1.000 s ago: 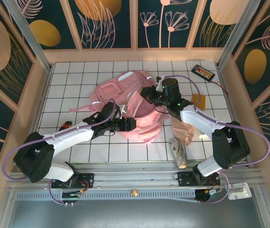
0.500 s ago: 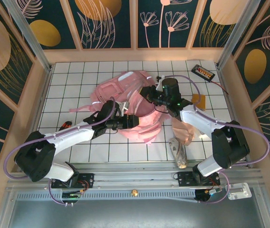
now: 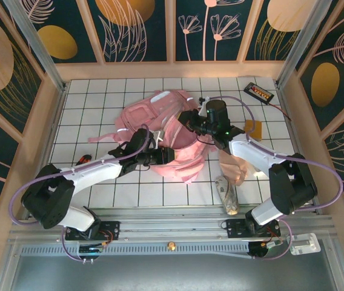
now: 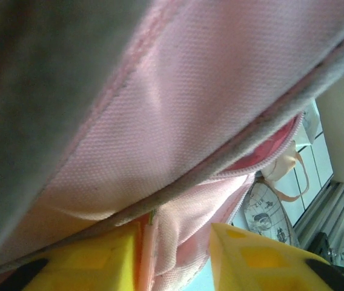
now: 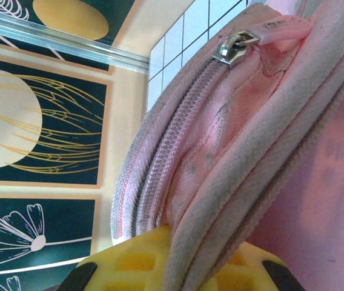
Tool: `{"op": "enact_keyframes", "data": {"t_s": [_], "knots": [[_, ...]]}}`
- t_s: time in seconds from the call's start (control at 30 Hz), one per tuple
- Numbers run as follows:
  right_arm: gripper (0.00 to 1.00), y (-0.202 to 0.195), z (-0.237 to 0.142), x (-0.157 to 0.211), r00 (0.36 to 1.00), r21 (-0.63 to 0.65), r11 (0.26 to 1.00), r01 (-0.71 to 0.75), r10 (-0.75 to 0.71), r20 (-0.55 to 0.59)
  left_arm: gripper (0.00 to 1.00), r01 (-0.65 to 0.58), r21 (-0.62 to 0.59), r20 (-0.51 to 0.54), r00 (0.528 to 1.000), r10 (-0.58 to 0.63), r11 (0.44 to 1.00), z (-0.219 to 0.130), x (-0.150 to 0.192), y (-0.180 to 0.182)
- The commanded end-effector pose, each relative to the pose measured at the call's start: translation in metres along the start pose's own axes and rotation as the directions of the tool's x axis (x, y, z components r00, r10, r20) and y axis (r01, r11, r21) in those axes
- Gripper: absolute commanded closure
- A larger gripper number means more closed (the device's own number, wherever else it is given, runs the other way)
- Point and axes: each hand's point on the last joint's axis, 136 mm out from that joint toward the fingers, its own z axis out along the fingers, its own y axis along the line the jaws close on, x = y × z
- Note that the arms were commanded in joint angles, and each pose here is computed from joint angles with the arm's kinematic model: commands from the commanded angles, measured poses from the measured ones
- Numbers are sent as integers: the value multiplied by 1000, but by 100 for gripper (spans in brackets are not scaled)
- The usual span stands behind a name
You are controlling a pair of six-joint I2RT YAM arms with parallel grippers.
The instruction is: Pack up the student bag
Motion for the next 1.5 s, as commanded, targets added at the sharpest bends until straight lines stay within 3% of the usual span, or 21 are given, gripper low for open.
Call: {"op": "enact_keyframes", "data": {"t_s": [0.0,0.27,0.47,0.63,1.03,1.1,1.3,1.47], "knots": [[100,47,-5,-14,997,-130,989,69,-64,41,74,-32,-16,44,998,33,999,1,-17,-2],[100,45,-4,-14,997,-125,990,68,-63,43,100,-26,-28,28,999,27,999,4,-12,4],[100,44,-6,-15,996,-110,991,80,-74,51,100,-45,-50,15,999,45,998,-5,-9,7],[100,43,-14,-22,993,-90,991,102,-95,72,100,-97,-183,-21,995,95,978,-27,3,32],[100,39,-27,-31,987,-65,988,138,-131,96,100,-153,-594,-100,988,116,790,-91,26,125],[100,39,-30,-33,986,-63,988,142,-135,102,100,-150,-597,-94,989,118,788,-91,24,128],[100,45,-42,-39,981,-69,983,168,-160,110,100,-113,-713,-81,994,78,692,-103,16,160],[100,49,-44,-36,981,-93,978,185,-178,80,100,-67,-762,-28,997,70,645,-110,-7,185]]}}
